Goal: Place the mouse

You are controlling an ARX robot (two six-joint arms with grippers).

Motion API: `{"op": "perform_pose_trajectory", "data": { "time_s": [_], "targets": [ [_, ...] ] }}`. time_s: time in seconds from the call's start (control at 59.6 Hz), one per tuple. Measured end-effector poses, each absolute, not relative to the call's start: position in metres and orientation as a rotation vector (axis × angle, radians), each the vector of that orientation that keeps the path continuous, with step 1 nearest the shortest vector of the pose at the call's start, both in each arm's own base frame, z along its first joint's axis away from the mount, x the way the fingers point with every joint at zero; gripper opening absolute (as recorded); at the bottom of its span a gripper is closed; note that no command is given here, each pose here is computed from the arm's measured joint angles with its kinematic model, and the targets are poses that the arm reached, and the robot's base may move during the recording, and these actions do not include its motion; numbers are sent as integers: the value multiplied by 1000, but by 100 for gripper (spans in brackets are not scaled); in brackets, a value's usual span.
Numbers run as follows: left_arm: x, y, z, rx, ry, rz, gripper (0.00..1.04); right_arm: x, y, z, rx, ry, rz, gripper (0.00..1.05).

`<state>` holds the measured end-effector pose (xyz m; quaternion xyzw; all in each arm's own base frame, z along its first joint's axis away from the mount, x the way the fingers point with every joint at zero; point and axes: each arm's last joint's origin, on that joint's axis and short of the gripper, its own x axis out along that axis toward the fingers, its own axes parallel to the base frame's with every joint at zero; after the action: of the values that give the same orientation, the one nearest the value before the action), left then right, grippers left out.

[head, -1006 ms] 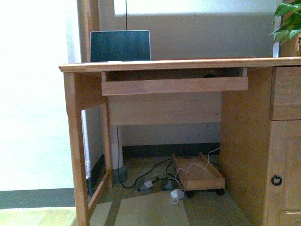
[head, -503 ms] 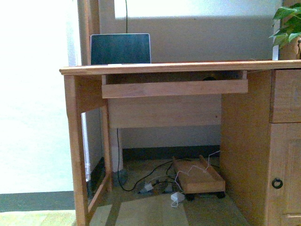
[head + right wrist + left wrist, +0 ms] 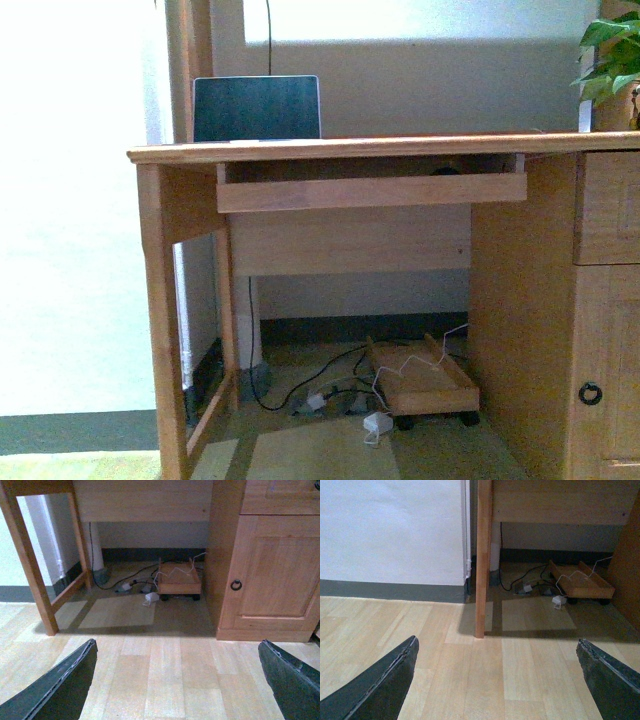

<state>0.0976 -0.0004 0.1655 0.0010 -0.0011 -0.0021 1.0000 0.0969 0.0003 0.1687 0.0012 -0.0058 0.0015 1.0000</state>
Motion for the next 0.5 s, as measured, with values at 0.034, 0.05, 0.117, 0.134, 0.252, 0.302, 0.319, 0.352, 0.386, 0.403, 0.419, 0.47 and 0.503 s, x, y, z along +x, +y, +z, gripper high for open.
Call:
{"op": "perform_pose_trajectory", "data": {
  "time_s": [0.034, 0.05, 0.117, 0.134, 0.252, 0.302, 0.319, 0.352, 0.386, 0.403, 0.419, 0.47, 0.503],
  "targets": [
    [98, 0, 166, 2, -2, -5, 97, 97, 0, 169, 3, -11, 3, 97],
    [98, 0, 166, 2, -2, -5, 97, 97, 0, 169, 3, -12, 2, 97],
    [98, 0, 166, 2, -2, -5, 97, 97, 0, 169, 3, -11, 3, 97],
    [98, 0, 166, 2, -2, -4, 97, 97, 0, 169, 3, -12, 3, 97],
    [98, 0, 166, 2, -2, -5, 97, 97, 0, 169, 3, -11, 3, 97],
    [98, 0, 165, 2, -2, -5, 97, 97, 0, 169, 3, -11, 3, 97],
    [98, 0, 166, 2, -2, -5, 97, 97, 0, 169, 3, -11, 3, 97],
    [98, 0, 165, 2, -2, -4, 97, 97, 0, 169, 3, -11, 3, 97],
    [98, 0, 166, 2, -2, -5, 97, 97, 0, 169, 3, -11, 3, 97],
    [98, 0, 166, 2, -2, -5, 97, 97, 0, 169, 3, -11, 3, 97],
    [98, 0, 166, 2, -2, -5, 97, 97, 0, 169, 3, -11, 3, 97],
    [98, 0, 165, 2, -2, -5, 97, 97, 0, 169, 3, -11, 3, 97],
    [98, 0, 166, 2, -2, -5, 97, 97, 0, 169, 3, -11, 3, 97]
  ]
}}
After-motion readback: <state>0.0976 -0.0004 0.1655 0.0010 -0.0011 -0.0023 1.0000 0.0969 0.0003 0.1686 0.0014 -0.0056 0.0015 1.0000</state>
